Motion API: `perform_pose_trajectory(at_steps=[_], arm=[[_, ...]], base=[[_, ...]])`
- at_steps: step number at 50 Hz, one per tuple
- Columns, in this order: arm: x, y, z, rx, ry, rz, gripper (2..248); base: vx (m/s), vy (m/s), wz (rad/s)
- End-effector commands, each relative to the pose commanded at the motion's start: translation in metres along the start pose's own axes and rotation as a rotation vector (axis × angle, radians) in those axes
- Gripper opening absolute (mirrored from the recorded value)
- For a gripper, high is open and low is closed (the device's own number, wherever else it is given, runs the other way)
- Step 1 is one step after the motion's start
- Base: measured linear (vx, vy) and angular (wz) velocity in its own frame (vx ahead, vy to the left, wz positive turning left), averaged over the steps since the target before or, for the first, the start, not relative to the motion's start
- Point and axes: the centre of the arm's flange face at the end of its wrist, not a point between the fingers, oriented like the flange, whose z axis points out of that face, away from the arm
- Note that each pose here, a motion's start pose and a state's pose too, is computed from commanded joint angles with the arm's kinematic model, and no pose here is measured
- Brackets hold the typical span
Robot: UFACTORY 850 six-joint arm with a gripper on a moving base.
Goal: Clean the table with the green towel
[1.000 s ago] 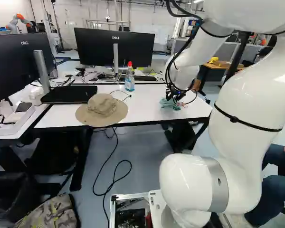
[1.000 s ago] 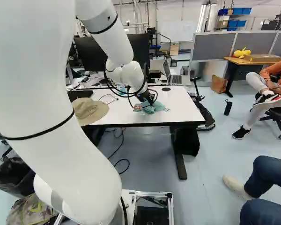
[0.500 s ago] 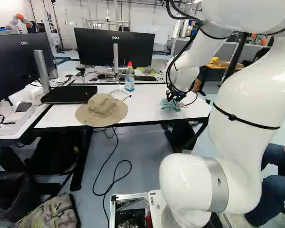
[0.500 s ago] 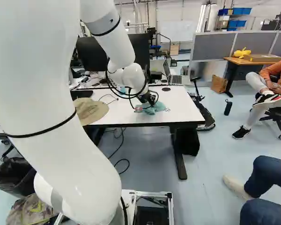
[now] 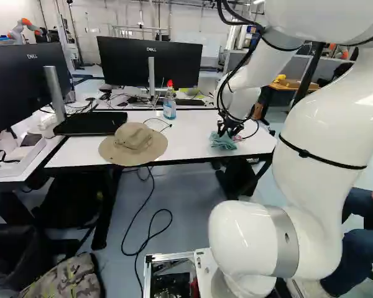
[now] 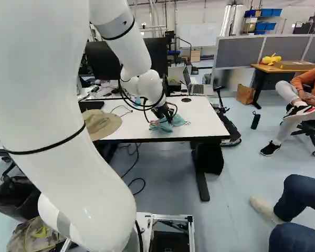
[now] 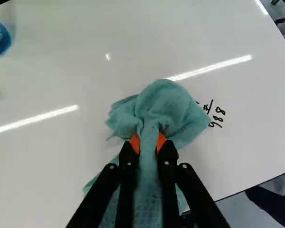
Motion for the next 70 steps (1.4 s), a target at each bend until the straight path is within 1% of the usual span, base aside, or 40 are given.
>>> perform_pose_trajectory(at_steps=[26, 32, 52, 62, 70], arm=[[0.000, 0.000, 0.000, 0.000, -0.001, 0.000, 57], [0.004, 0.003, 0.002, -0.003, 0.000, 0.005, 57], [0.032, 0.024, 0.018, -0.025, 0.011, 0.044, 57], [0.043, 0.039, 0.024, -0.039, 0.016, 0.068, 57], [0.047, 0.052, 0.027, -0.052, 0.019, 0.090, 57]], base=[[0.000, 0.000, 0.000], [0.000, 0.000, 0.000], [0.000, 0.000, 0.000], [0.000, 0.000, 0.000], [0.000, 0.000, 0.000]])
